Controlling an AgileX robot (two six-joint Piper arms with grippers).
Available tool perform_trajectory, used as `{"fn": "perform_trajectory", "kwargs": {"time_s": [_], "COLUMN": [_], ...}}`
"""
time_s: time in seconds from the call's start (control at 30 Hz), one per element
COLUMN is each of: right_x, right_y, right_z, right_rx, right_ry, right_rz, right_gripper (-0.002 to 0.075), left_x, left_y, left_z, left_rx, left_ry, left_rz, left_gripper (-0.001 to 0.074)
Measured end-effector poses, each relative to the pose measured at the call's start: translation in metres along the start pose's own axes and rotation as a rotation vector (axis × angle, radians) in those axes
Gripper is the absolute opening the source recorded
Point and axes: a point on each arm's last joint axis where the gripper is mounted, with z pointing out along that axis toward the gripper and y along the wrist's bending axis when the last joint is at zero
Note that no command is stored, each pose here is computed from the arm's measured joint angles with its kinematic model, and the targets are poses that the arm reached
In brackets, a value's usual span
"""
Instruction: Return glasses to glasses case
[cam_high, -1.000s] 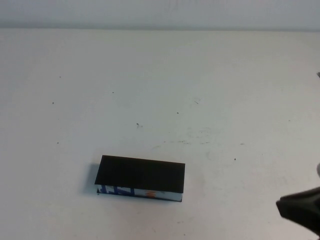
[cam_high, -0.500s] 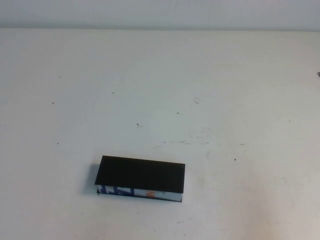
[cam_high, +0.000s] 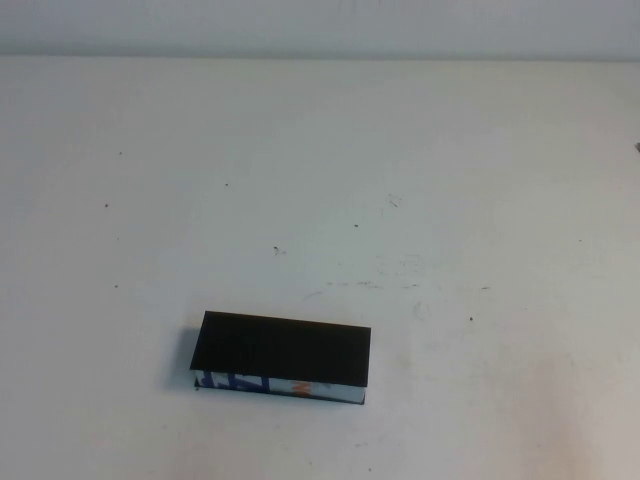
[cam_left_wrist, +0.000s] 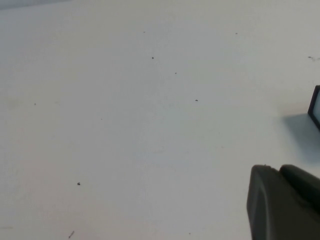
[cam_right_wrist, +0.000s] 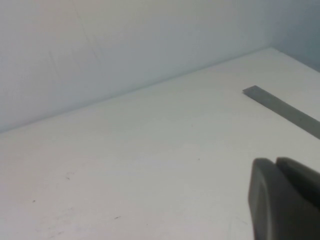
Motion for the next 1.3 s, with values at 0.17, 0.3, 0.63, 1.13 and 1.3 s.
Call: {"fn": "perform_trajectory", "kwargs": {"time_s": [0.17,0.3,0.63,1.13,1.3], "right_x": [0.0,0.001,0.02,0.022,0.022], "right_y": [-0.001,-0.001,-0.003,-0.002,-0.002], "right_z": [0.0,0.0,-0.002,-0.002,-0.002], "right_rx": [0.002,0.007,0.01,0.001,0.001], "right_ry": [-0.019,-0.013,0.203,0.227,0.227], "right_rz": [-0.017,-0.056,-0.142,-0.126,-0.126], "right_gripper": [-0.0013,-0.0013,-0.0013,-0.0013,-0.0013], "left_x": [0.0,0.0,0.0,0.001,0.001], "left_y": [0.0,0.0,0.0,0.0,0.0], "left_z": [0.0,0.0,0.0,0.0,0.0], "left_rx": [-0.002,-0.002,-0.003,-0.003,-0.003], "left_ry": [0.001,0.001,0.003,0.005,0.005], "left_rz": [0.004,0.005,0.007,0.006,0.006], "left_gripper": [-0.0001,-0.0001,-0.0001,-0.0001,-0.0001]}}
